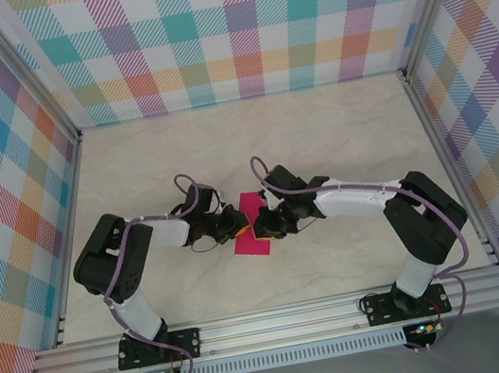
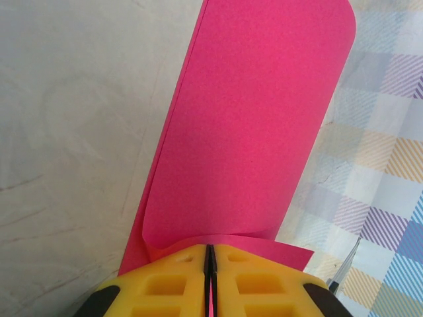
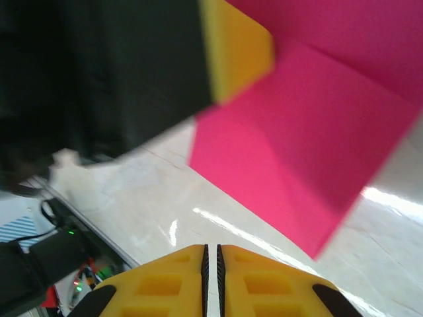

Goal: Fold a paper plane with a square sheet of paper (pick it up from the middle)
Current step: Fold the triangle a second time at the center of the table.

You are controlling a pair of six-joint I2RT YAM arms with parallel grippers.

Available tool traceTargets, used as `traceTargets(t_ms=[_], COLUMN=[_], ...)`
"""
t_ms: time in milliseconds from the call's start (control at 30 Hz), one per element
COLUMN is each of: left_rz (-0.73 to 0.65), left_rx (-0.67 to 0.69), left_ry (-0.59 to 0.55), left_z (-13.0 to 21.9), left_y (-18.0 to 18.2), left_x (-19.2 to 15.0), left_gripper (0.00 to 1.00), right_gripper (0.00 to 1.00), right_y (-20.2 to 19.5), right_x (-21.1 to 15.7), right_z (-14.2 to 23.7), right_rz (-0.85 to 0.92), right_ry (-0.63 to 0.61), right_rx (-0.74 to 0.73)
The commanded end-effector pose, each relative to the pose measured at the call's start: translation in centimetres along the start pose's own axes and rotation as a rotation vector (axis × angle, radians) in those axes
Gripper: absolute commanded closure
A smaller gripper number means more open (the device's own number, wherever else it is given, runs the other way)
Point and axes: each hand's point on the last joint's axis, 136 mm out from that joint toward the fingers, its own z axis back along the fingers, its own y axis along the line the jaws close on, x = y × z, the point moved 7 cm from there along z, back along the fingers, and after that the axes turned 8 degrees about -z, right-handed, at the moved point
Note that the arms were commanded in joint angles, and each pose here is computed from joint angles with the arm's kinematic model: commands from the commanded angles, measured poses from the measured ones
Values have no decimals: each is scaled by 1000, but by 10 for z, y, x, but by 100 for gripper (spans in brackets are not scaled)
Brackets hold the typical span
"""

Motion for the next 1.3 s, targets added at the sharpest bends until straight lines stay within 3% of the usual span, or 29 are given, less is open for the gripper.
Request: traceTargets(t_ms=[0,400,700,1033,1267], left_rz=[60,51,51,51,51], left_rx=[156,154,151,156,158], left_ry=[64,65,62,50,48], left_z=[-13,-11,-12,-9,-10], left_y=[37,34,32,31,32], left_x=[-21,-19,-17,-17,-16], left_gripper=[88,88,89,88,89], right_gripper=[86,87,84,86,85], right_y=[-1,-64,-18,-63,-37], right_x=[6,-7,3,-15,-10], right_z=[-13,-52,-26,-49,-34], right_rz=[-8,-144,-49,-135,-76], right_ry=[23,94,55,114,95], right_rx=[-31,-190,-64,-144,-58])
